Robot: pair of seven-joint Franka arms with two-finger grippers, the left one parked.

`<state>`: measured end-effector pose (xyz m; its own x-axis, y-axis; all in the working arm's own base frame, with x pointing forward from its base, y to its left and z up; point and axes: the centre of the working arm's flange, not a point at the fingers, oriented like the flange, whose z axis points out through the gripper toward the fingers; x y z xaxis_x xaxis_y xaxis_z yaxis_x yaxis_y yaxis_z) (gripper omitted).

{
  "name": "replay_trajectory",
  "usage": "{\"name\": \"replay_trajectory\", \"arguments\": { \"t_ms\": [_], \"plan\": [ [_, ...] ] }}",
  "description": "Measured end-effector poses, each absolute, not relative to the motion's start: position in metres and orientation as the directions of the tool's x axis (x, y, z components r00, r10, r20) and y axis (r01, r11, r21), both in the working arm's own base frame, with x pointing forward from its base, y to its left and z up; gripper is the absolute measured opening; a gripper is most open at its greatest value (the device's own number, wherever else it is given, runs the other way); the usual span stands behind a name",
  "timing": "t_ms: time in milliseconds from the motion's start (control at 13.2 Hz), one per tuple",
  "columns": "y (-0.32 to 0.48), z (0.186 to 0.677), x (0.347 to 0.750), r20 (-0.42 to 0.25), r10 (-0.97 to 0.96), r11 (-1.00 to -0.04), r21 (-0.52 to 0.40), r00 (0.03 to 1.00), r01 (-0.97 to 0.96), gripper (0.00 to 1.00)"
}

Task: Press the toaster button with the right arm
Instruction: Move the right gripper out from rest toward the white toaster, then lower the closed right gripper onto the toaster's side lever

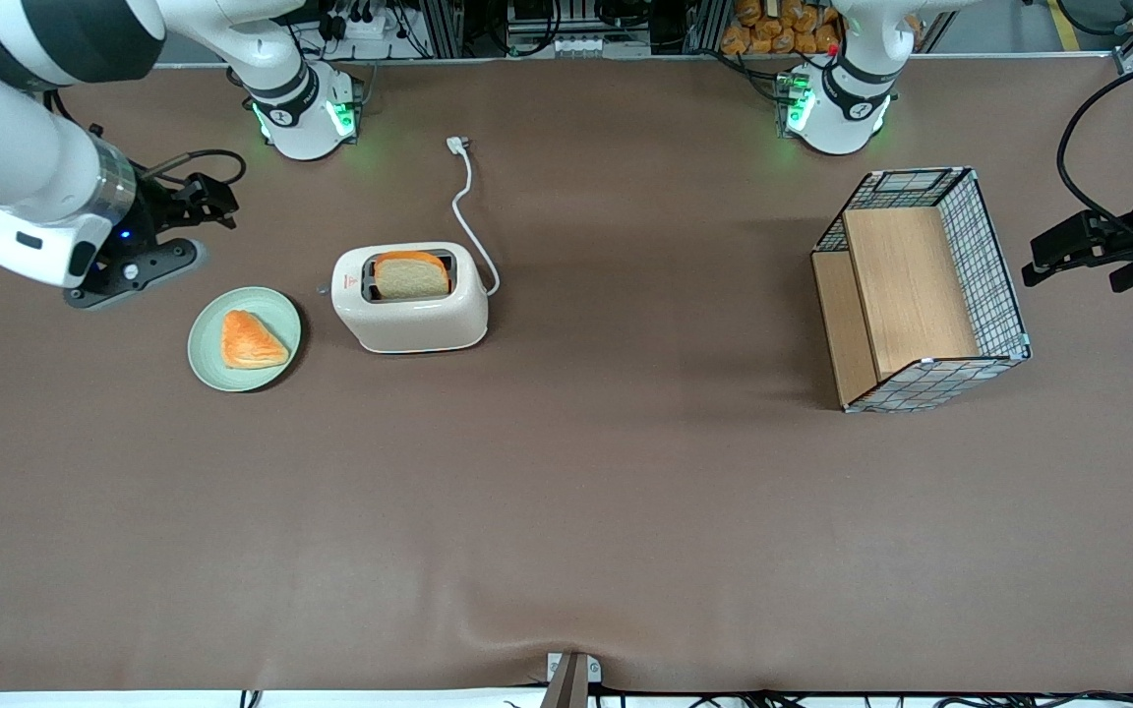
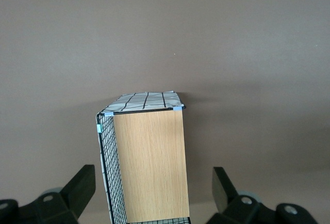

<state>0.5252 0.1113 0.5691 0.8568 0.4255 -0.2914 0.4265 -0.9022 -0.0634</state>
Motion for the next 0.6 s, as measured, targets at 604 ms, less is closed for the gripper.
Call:
{"name": "replay_trajectory", "arguments": {
  "t_ms": [604],
  "plan": [
    [0.131,0.525,0.473,-0.245,0.599,-0.797,-0.091,0.762,0.597,1.0]
  ]
}}
